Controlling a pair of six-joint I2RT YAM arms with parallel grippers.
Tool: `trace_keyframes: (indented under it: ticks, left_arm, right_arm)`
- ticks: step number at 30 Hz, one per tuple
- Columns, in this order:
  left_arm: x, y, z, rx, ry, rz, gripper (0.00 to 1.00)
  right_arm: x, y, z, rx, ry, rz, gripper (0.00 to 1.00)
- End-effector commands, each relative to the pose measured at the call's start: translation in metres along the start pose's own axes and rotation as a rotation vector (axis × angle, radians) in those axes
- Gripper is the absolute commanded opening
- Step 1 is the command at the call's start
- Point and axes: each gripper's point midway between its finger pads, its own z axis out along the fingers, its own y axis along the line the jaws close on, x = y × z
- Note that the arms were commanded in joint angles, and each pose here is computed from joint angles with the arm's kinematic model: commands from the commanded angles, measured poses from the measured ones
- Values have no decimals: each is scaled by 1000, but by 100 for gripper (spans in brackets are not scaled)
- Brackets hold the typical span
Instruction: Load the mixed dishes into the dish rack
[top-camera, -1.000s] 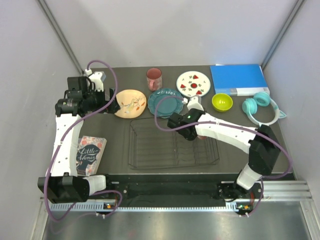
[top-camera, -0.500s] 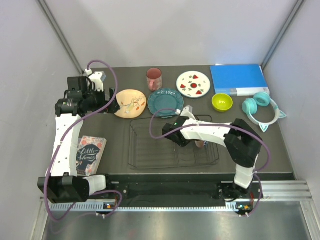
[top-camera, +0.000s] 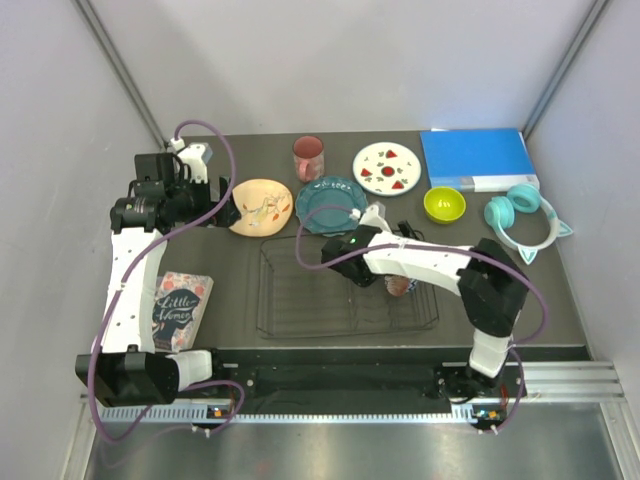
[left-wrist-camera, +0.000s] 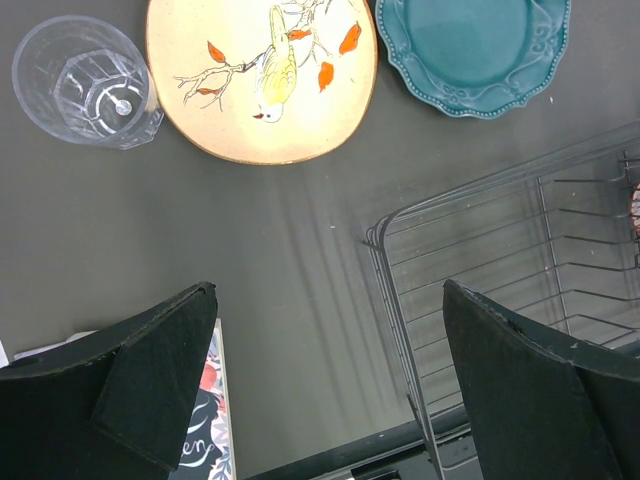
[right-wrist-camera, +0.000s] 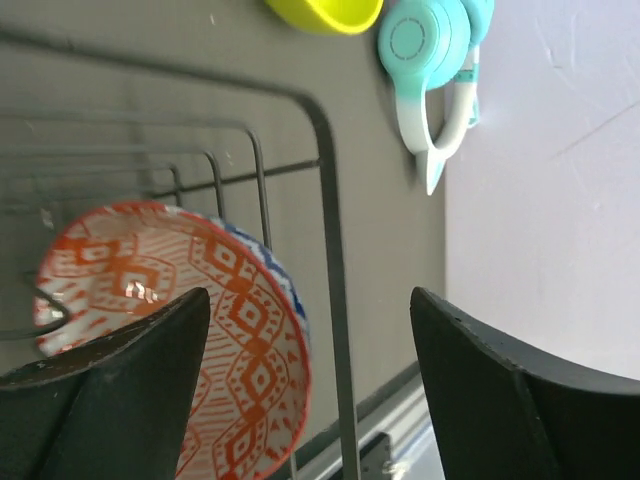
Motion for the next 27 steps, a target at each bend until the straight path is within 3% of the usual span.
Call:
trace_keyframes:
  ticks: [1,7,8,14,17,27]
  left_arm:
    - [-16,-6,-11,13,-73,36,99]
    - [-17,-7,-13,13,-79,44,99]
    - [-16,-6,-13,10,-79,43,99]
    - [-19,-5,-18,-3,-90,49,99]
    - [-20,-6,-19,1,-93,51,99]
    - [-19,-7,-19,5,-87,49,99]
  right_arm:
    - [-46,-61,-35,-104,-68,226,81]
    - [-72,-126,-39,-239,-30,575,76]
    - [-67,-137,-21,-246,37,659,74]
    - [-57,-163,47,-384,125,1127,74]
    - [-50,-153,71,-430,179,1242,73]
    - [-48,-99,125,-503,306,1280,73]
